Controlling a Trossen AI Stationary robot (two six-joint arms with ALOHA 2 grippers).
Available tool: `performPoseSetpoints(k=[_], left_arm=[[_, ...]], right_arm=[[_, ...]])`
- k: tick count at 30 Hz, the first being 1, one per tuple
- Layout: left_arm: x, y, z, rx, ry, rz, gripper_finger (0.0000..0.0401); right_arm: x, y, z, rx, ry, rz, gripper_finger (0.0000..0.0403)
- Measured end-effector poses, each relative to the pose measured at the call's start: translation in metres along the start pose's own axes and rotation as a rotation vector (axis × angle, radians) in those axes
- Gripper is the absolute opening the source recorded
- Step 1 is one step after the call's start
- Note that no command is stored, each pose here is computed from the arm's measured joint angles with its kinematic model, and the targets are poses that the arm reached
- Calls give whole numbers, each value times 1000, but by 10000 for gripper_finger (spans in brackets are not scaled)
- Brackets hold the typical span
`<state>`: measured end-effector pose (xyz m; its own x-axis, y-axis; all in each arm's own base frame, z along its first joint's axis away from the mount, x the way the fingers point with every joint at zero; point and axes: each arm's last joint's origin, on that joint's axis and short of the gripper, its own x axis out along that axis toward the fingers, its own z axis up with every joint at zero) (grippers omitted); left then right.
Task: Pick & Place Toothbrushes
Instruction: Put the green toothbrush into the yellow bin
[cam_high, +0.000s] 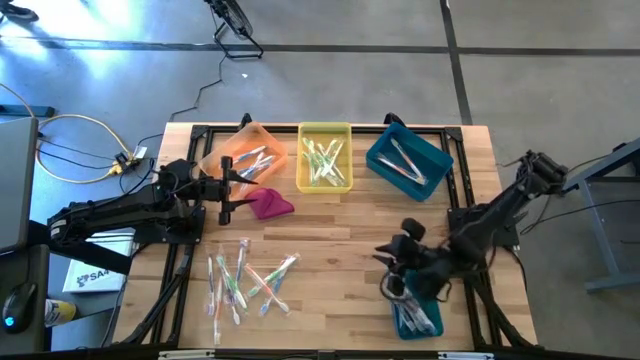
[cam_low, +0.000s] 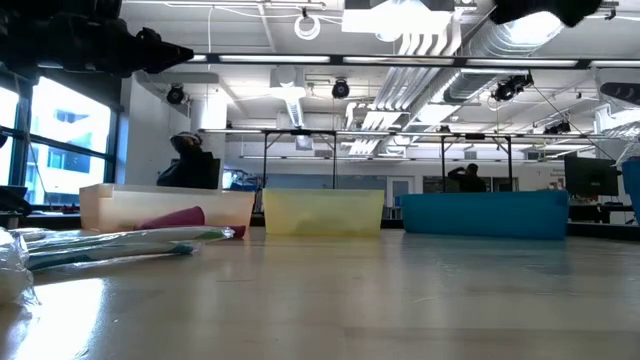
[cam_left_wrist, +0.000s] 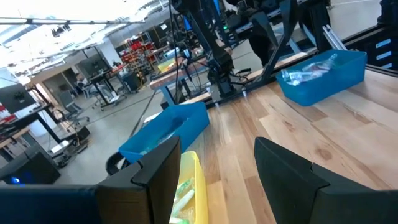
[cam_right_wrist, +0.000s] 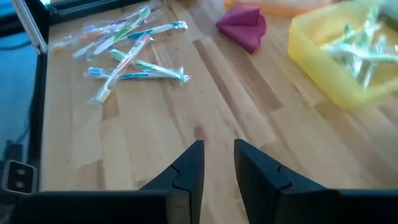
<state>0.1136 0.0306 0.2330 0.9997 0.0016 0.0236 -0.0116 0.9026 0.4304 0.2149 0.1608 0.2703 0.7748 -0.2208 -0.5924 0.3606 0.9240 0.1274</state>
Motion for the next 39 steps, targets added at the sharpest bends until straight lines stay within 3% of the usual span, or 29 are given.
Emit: performPoseSetpoints(k=[11,19,28,39], left_arm=[[0,-1,-2,-8,19,-13,198],[0,-1,-2,-13,18,-12,198],[0,-1,-2,-163,18,-13,198],[0,-1,-2,-167,19,-13,198]], right_arm=[[37,-22,42,-168,22,116,61],[59,-49,66,-211,33,179,56],[72,-73,89,-253,-28,263,55],[83,-101,104,-272,-68,200,55]])
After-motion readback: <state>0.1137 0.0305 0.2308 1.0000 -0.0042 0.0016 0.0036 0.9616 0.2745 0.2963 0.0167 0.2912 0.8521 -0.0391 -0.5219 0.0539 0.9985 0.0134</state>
